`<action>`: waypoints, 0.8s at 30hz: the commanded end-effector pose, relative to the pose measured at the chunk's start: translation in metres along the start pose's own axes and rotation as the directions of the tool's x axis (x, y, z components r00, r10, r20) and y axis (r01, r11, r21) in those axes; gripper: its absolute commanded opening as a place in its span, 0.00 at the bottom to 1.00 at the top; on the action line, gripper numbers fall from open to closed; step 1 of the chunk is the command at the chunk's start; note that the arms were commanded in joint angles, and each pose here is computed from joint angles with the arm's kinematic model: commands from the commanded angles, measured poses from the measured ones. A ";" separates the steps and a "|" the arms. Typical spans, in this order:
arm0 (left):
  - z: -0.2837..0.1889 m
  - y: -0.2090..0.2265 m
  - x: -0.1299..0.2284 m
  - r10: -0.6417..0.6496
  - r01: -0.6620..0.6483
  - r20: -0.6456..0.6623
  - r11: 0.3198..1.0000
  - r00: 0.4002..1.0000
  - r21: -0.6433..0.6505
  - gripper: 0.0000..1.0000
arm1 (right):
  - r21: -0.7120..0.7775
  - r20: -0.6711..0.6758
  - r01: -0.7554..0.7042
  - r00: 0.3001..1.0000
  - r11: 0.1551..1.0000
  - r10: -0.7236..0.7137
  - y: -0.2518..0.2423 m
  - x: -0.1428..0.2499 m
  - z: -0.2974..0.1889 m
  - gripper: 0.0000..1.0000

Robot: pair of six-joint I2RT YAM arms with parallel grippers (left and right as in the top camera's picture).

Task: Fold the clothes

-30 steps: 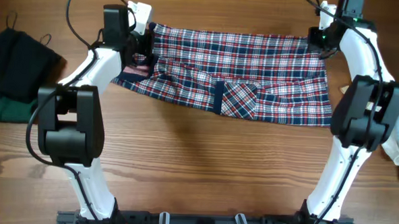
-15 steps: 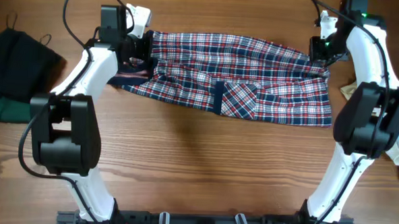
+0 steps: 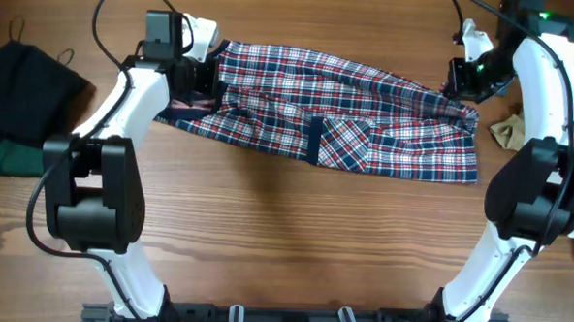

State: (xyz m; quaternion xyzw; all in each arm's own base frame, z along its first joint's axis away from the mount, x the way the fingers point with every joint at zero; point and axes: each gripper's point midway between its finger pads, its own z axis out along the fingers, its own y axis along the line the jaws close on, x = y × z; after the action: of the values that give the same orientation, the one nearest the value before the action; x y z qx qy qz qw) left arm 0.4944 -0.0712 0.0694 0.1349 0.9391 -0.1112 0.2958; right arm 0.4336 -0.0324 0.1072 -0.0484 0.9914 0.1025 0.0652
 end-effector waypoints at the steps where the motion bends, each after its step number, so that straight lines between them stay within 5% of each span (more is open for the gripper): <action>1: -0.013 -0.001 -0.025 0.031 -0.031 0.075 1.000 0.997 -0.006 0.39 | -0.052 0.003 -0.014 1.000 0.999 0.014 0.014 0.001 -0.003 0.04; 3: -0.012 0.000 -0.034 0.042 -0.040 0.112 0.999 0.993 -0.013 0.42 | -0.054 0.001 0.001 1.000 0.999 -0.001 0.020 0.000 -0.002 0.04; 6: 0.001 0.000 -0.043 0.059 -0.061 0.164 0.998 0.985 0.009 0.63 | -0.056 0.005 0.030 1.000 0.998 -0.030 0.031 -0.003 0.001 0.04; 15: 0.081 0.018 -0.012 0.109 -0.109 0.151 0.994 0.983 -0.005 0.60 | -0.056 0.015 0.055 0.998 0.997 -0.054 0.040 -0.007 0.003 0.04; 19: 0.087 0.024 -0.009 0.123 -0.120 0.145 0.992 0.982 -0.032 0.44 | -0.055 0.015 0.055 0.998 0.997 -0.054 0.040 -0.008 0.003 0.04; 22: 0.081 0.029 -0.014 0.133 -0.124 0.149 0.990 0.980 -0.070 0.07 | -0.055 0.017 0.056 0.998 0.997 -0.056 0.039 -0.008 0.003 0.04; 24: 0.057 0.026 -0.037 0.149 -0.134 0.202 0.987 0.968 -0.085 0.04 | -0.053 0.022 0.059 0.998 0.997 -0.057 0.039 -0.009 0.003 0.04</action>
State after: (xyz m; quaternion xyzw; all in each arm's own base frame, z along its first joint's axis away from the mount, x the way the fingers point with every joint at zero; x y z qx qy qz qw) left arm 0.5526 -0.0739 0.0060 0.1761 0.9069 -0.0894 0.3722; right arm 0.4379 0.0022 0.1085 -0.0785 0.9876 0.1170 0.0689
